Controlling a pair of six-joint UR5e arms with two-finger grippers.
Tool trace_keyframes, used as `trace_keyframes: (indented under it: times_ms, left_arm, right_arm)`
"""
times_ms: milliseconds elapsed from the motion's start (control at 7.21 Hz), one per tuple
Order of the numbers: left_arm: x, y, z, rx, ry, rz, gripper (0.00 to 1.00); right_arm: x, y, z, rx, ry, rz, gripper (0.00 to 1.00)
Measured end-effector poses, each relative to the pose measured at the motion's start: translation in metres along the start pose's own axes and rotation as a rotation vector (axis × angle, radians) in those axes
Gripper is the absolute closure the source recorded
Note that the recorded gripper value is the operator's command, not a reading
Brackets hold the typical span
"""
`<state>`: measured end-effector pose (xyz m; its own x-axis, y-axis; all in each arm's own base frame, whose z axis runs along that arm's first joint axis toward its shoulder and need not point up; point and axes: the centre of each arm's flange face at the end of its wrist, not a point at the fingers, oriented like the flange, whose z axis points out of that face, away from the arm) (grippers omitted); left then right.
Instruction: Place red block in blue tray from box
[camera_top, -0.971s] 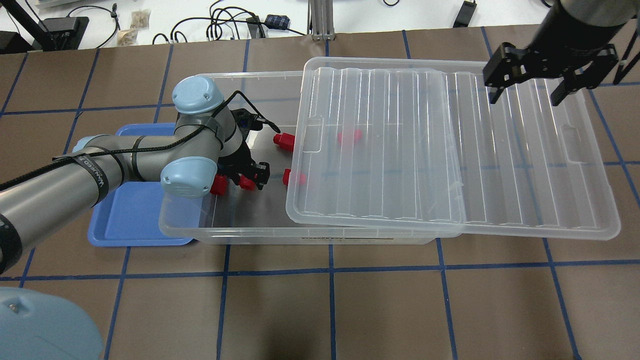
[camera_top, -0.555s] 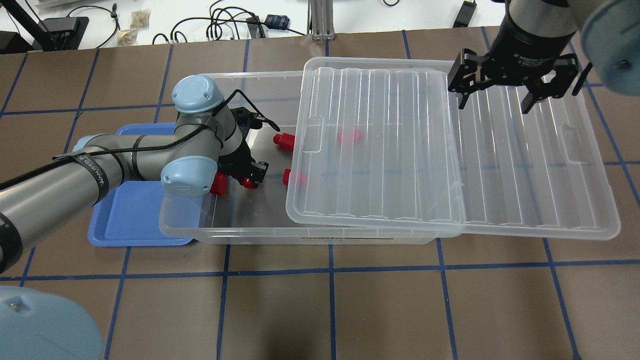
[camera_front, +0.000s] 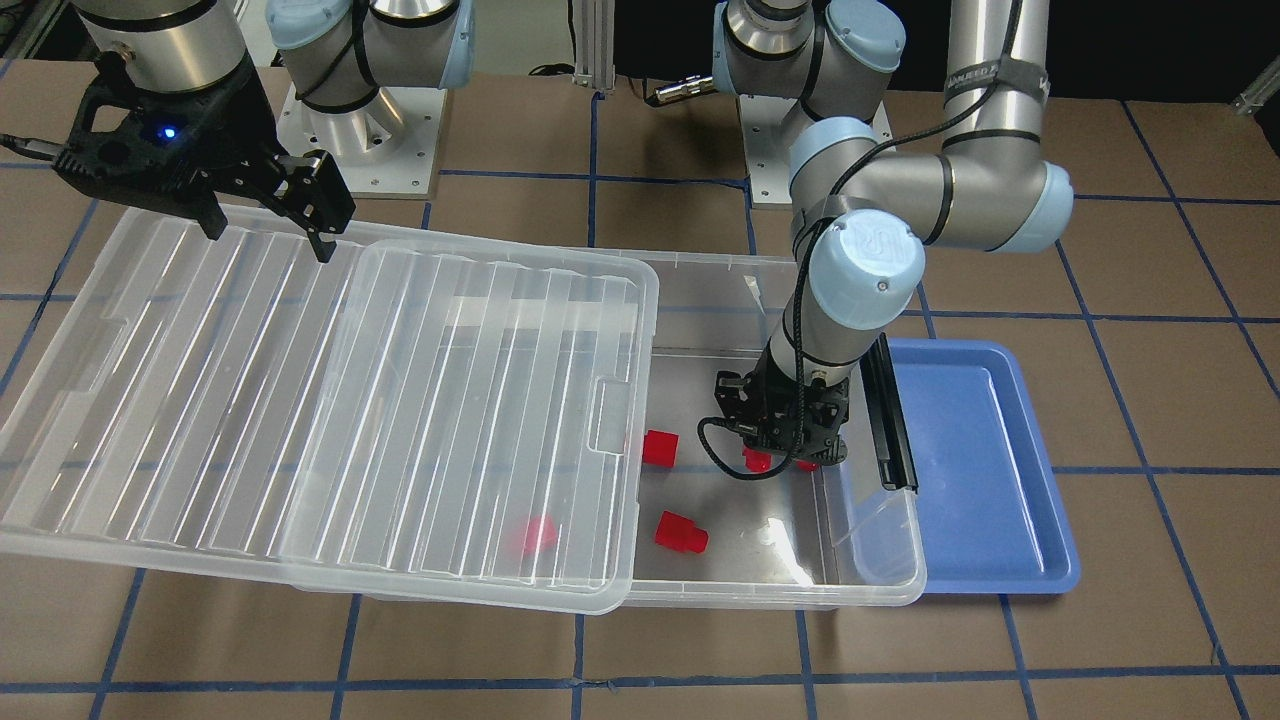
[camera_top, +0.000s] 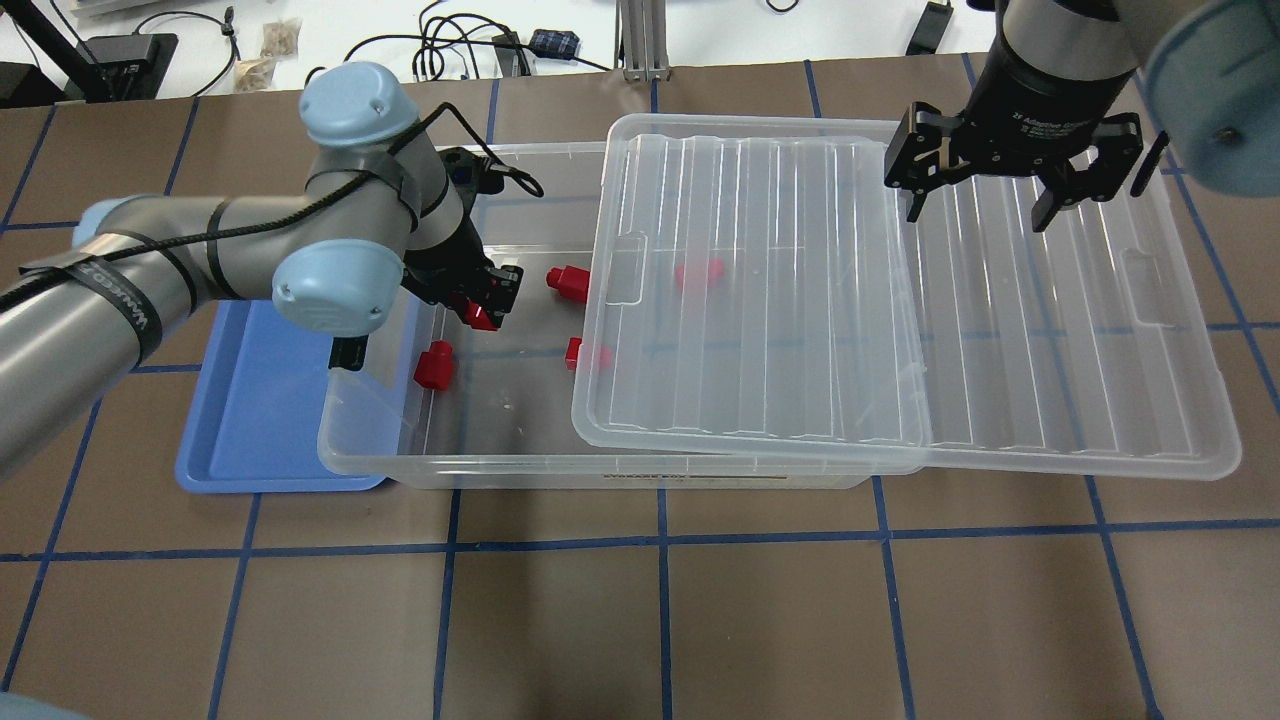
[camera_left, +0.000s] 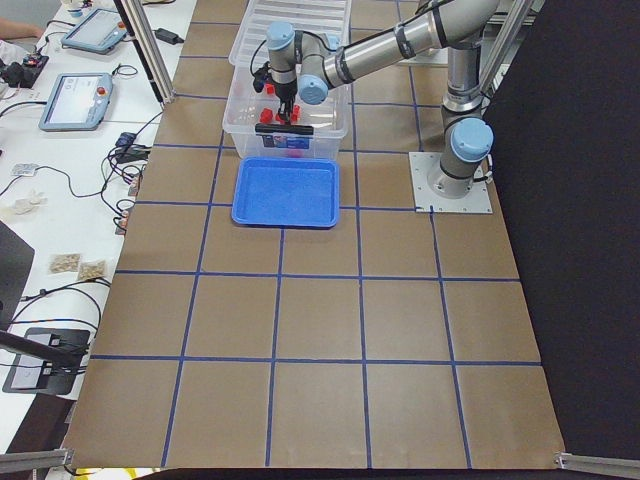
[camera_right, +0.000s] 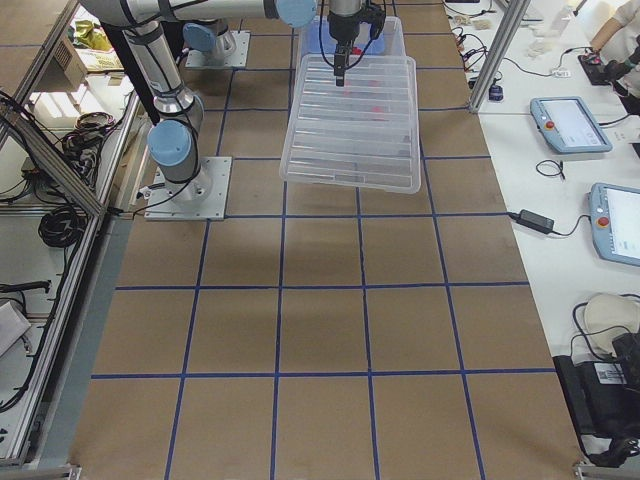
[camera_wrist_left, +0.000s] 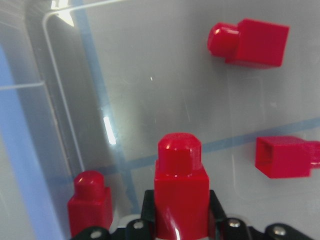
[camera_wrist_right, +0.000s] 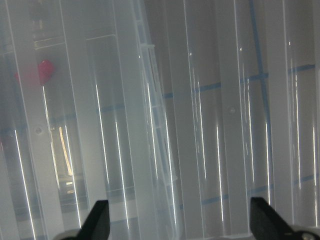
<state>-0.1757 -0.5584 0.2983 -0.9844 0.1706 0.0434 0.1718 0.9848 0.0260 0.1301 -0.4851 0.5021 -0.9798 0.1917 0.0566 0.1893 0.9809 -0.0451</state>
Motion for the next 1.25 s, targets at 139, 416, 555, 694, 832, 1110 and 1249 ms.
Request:
trace_keyframes:
  times_ms: [139, 416, 555, 694, 832, 1110, 1249]
  left_arm:
    - [0.000, -0.001, -0.039, -0.005, 0.000, -0.023, 1.00]
    - [-0.005, 0.006, -0.110, 0.005, -0.005, -0.054, 1.00]
    - [-0.025, 0.010, -0.135, 0.016, -0.010, -0.087, 1.00]
    - [-0.064, 0.013, -0.148, 0.025, -0.011, -0.150, 1.00]
    - [-0.112, 0.016, -0.150, 0.023, -0.007, -0.216, 1.00]
    - [-0.186, 0.023, -0.138, 0.005, 0.006, -0.249, 1.00]
    - [-0.213, 0.029, -0.122, -0.010, 0.013, -0.239, 1.00]
  right_arm:
    - [0.000, 0.000, 0.000, 0.000, 0.001, 0.000, 0.00]
    - [0.000, -0.002, 0.001, 0.004, 0.001, -0.003, 0.00]
    - [-0.001, -0.007, 0.002, 0.022, -0.004, -0.007, 0.00]
    - [-0.003, -0.011, 0.002, 0.038, -0.009, -0.009, 0.00]
    - [-0.003, -0.013, 0.003, 0.043, -0.011, -0.010, 0.00]
    - [-0.003, -0.014, 0.004, 0.042, -0.010, -0.011, 0.00]
    - [-0.003, -0.013, 0.004, 0.042, -0.010, -0.011, 0.00]
